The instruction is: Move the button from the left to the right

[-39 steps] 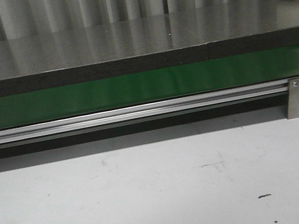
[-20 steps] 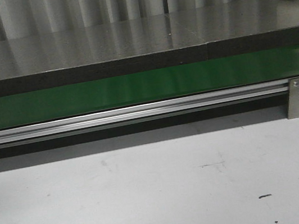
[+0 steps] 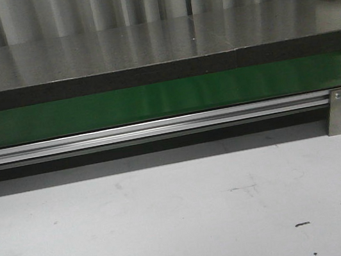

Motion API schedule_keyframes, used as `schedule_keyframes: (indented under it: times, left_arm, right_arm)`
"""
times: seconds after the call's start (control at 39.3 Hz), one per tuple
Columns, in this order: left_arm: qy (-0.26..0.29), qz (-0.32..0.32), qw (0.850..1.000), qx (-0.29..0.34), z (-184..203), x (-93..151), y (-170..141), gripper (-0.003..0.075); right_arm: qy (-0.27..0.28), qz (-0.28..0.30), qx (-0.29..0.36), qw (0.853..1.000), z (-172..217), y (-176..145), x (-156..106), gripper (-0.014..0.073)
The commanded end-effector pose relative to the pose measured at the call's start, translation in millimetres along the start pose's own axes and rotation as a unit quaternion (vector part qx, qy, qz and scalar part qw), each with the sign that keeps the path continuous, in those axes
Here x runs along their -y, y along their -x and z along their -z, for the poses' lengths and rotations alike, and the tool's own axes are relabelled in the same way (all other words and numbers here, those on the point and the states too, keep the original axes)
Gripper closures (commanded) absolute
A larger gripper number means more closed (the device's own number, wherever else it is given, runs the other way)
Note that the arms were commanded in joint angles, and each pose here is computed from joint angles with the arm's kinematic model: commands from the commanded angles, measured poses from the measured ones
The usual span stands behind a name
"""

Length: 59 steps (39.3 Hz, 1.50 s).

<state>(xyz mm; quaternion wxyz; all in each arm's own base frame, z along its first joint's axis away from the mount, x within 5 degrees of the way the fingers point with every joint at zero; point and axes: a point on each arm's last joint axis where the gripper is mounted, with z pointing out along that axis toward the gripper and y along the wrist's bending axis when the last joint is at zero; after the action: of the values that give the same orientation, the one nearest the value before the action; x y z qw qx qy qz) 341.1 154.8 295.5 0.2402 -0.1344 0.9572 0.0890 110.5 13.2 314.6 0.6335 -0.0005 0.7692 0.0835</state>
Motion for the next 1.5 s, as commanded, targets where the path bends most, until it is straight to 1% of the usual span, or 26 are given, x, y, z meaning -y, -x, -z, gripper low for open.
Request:
schedule_keyframes:
  times: [0.0,0.18,0.28,0.38,0.56,0.69,0.81,0.86,0.97,1.17,1.25,1.32,1.47]
  left_arm:
    - [0.018,-0.016,1.0,0.013,8.9,-14.9,15.5,0.0145]
    - [0.016,-0.051,0.998,-0.027,-22.7,-24.0,22.9,0.0145]
    - [0.016,-0.042,0.998,-0.052,-45.7,-35.5,21.0,0.0145]
    - [0.012,-0.03,0.997,-0.064,-63.0,-44.1,18.9,0.0145]
    - [0.0,-0.059,0.995,-0.084,-97.1,-44.9,12.7,0.0145]
    - [-0.005,-0.057,0.994,-0.096,-120.5,-45.3,10.3,0.0145]
    - [-0.013,-0.045,0.994,-0.101,-129.3,-48.7,12.2,0.016]
    - [-0.015,-0.043,0.994,-0.103,-130.6,-49.7,12.7,0.0181]
    - [-0.018,-0.04,0.993,-0.106,-128.4,-50.4,13.7,0.0267]
    - [-0.021,-0.041,0.992,-0.117,-121.9,-51.1,16.9,0.0521]
    - [-0.021,-0.041,0.992,-0.117,-120.6,-51.3,17.9,0.0579]
    - [-0.02,-0.042,0.992,-0.116,-117.0,-51.9,19.9,0.0601]
    - [-0.018,-0.045,0.994,-0.102,-97.5,-50.6,32.7,0.0602]
  right_arm:
    - [-0.007,-0.002,0.056,0.998,2.0,19.0,0.3,-0.005]
    - [-0.007,-0.002,0.056,0.998,2.0,19.0,0.3,-0.005]
    - [-0.007,-0.002,0.056,0.998,2.0,19.0,0.3,-0.005]
    - [-0.007,-0.002,0.056,0.998,2.0,19.0,0.3,-0.005]
    - [-0.007,-0.002,0.056,0.998,2.0,19.0,0.3,-0.005]
    - [-0.007,-0.002,0.056,0.998,2.0,19.0,0.3,-0.005]
    - [-0.007,-0.002,0.056,0.998,2.0,19.0,0.3,-0.005]
    - [-0.007,-0.002,0.056,0.998,2.0,19.0,0.3,-0.005]
    - [-0.007,-0.002,0.055,0.998,2.0,18.9,0.3,-0.005]
    - [-0.007,-0.002,0.056,0.998,2.0,19.0,0.3,-0.005]
    - [-0.007,-0.002,0.056,0.998,2.0,19.0,0.3,-0.005]
    - [-0.007,-0.002,0.056,0.998,2.0,19.0,0.3,-0.005]
    - [-0.007,-0.002,0.056,0.998,2.0,19.0,0.3,-0.005]
